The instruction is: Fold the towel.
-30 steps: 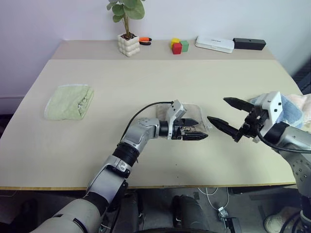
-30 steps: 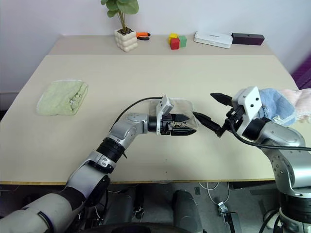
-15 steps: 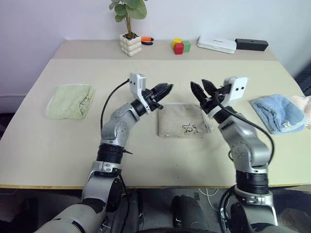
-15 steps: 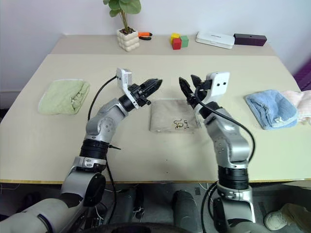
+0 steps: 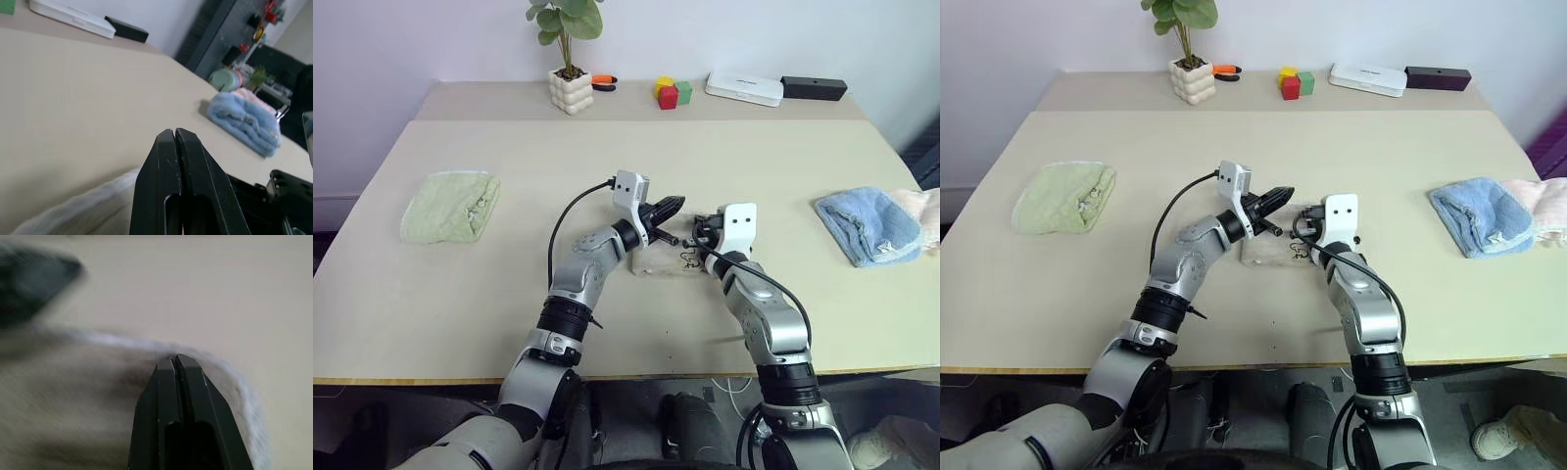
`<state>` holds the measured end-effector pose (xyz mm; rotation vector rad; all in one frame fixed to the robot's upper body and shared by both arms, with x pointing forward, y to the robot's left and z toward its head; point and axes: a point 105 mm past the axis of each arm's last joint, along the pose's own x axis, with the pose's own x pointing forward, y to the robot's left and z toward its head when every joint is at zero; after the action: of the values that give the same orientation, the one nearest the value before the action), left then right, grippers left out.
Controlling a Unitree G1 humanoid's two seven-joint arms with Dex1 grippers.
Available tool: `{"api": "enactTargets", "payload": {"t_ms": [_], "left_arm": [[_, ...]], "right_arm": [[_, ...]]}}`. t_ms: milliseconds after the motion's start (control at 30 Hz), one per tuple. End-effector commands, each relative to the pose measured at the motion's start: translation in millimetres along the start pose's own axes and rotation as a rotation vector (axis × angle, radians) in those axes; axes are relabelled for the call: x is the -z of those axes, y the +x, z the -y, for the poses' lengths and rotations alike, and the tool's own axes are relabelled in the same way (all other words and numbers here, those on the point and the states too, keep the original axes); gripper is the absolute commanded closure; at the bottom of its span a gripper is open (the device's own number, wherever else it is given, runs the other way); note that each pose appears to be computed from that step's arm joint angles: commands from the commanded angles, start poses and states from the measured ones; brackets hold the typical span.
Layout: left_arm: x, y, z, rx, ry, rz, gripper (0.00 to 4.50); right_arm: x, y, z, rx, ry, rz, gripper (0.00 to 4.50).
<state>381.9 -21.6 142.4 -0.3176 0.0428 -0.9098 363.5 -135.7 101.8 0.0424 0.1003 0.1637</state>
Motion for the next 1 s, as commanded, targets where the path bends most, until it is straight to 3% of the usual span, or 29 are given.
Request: {"api": "enactTargets", "payload": {"t_ms": [33,167,433,533,633,867,933,1000], "left_arm": [[20.7,-1.1,-7.9,-0.048,0.015,-0.084,4.5],[55.9,-13.8,-28.7,-0.127,0.069,-0.251,4.5],[43.6,-28.9,-54.5,-0.222,0.036,-0.191,4.5],[38.8,-29.9,-55.4,-0.223,-0.002,-0.163,4.5],[30.0,-31.2,-46.9,-0.146,-0.013,-0.131,4.5],[-12.6,-38.8,-30.6,-0.03,0.004,0.007,1.21],[-29.1,-45.1,-30.0,-0.015,0.07,0.052,0.14],[-45.4,-51.4,-28.3,0.012,0.116,0.091,0.06]], "right_arm": [[7.1,1.1,1.8,0.031,0.005,-0.028,4.47],[22.9,-0.2,17.2,0.11,-0.018,-0.086,4.47],[22.1,-6.7,41.4,0.192,-0.076,-0.081,4.47],[16.4,-9.2,46.6,0.178,0.019,-0.052,4.47],[3.9,-8.9,47.2,0.135,0.023,-0.025,3.63],[-42.0,-11.2,70.8,0.064,0.047,0.037,0.12],[-54.4,-13.3,73.4,-0.001,0.082,0.031,0.0],[-62.1,-15.5,81.2,-0.035,0.12,0.006,0.0]]}}
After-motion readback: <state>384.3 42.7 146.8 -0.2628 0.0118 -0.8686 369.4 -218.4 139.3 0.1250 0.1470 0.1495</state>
